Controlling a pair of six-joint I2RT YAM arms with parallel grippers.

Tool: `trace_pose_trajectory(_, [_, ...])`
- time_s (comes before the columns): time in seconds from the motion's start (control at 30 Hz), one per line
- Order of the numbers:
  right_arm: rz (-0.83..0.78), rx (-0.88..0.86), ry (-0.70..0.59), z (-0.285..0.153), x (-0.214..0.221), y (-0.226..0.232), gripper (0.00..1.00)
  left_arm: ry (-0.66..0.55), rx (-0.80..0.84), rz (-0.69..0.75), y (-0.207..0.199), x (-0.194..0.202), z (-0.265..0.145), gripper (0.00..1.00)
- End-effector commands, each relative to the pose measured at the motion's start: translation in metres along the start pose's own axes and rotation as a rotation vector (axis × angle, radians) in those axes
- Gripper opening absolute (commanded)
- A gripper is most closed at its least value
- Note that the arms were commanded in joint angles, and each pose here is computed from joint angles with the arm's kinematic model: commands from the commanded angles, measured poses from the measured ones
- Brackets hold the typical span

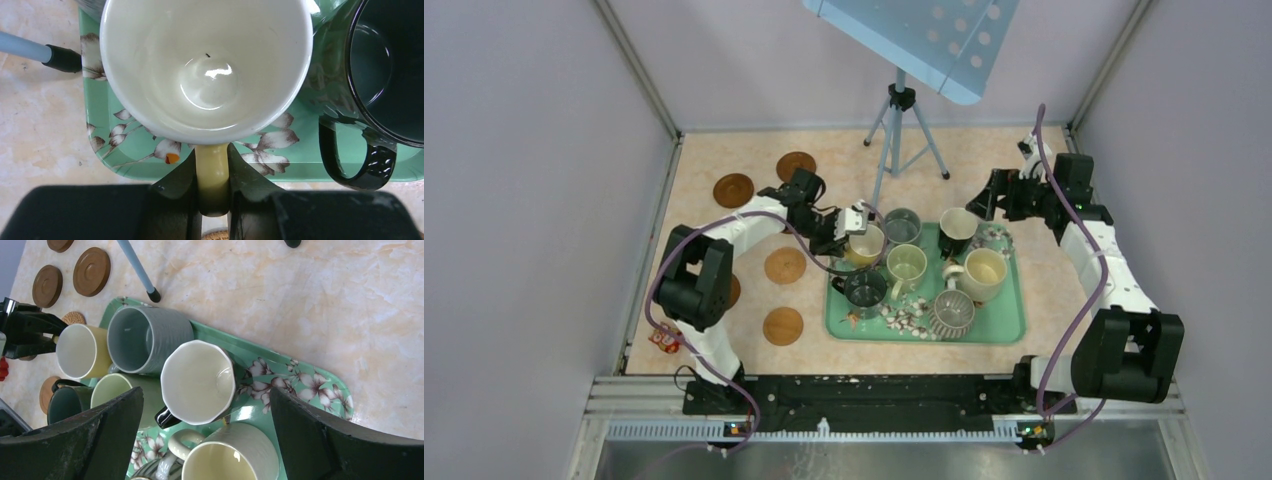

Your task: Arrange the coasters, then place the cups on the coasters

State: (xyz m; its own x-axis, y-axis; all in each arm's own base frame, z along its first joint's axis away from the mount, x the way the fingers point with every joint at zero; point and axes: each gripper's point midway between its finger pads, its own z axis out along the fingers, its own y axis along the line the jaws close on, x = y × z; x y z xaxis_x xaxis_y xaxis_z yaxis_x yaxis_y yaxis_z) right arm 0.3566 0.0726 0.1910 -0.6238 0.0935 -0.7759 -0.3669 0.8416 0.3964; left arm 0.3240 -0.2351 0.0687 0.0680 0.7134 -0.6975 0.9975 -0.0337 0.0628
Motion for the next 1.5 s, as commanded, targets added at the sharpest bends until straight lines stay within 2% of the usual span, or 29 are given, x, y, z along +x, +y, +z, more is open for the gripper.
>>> trace_pose_trajectory(0.0, [-0.061, -0.013, -0.055, -0.007, -0.021, 0.006, 0.95, -0.089, -0.058, -0.007, 0.005, -0.030, -0.022, 0.05])
trace_pose_trajectory(0.07, [-0.061, -0.013, -0.055, -0.007, -0.021, 0.006, 0.95, -0.110, -0.066, -0.030, 0.005, -0.033, -0.028, 0.00])
trace_pose_trajectory(0.47, [-0.060, -0.021, -0.053, -0.006, -0.020, 0.007, 0.95, -0.397, -0.150, -0.239, 0.025, -0.036, -0.102, 0.00])
trace_pose_trajectory(0.67, [-0.057, -0.021, -0.048, -0.004, -0.019, 0.005, 0.95, -0.528, -0.299, -0.320, 0.055, -0.029, -0.145, 0.00])
trace_pose_trajectory(0.8, [-0.052, -0.023, -0.039, -0.002, -0.016, 0.004, 0.95, -0.552, -0.511, -0.302, 0.098, -0.022, -0.173, 0.00])
trace_pose_trajectory(0.97, [-0.053, -0.032, -0.035, 0.000, -0.014, 0.004, 0.95, -0.562, -0.681, -0.337, 0.147, 0.002, -0.194, 0.00])
trace_pose_trajectory(1.17, [-0.047, -0.032, -0.025, 0.003, -0.012, 0.002, 0.95, -0.614, -0.786, -0.360, 0.190, 0.024, -0.207, 0.00])
trace_pose_trajectory(1.47, [-0.040, -0.052, -0.011, 0.006, -0.008, 0.002, 0.95, -0.653, -0.824, -0.310, 0.222, 0.037, -0.201, 0.00])
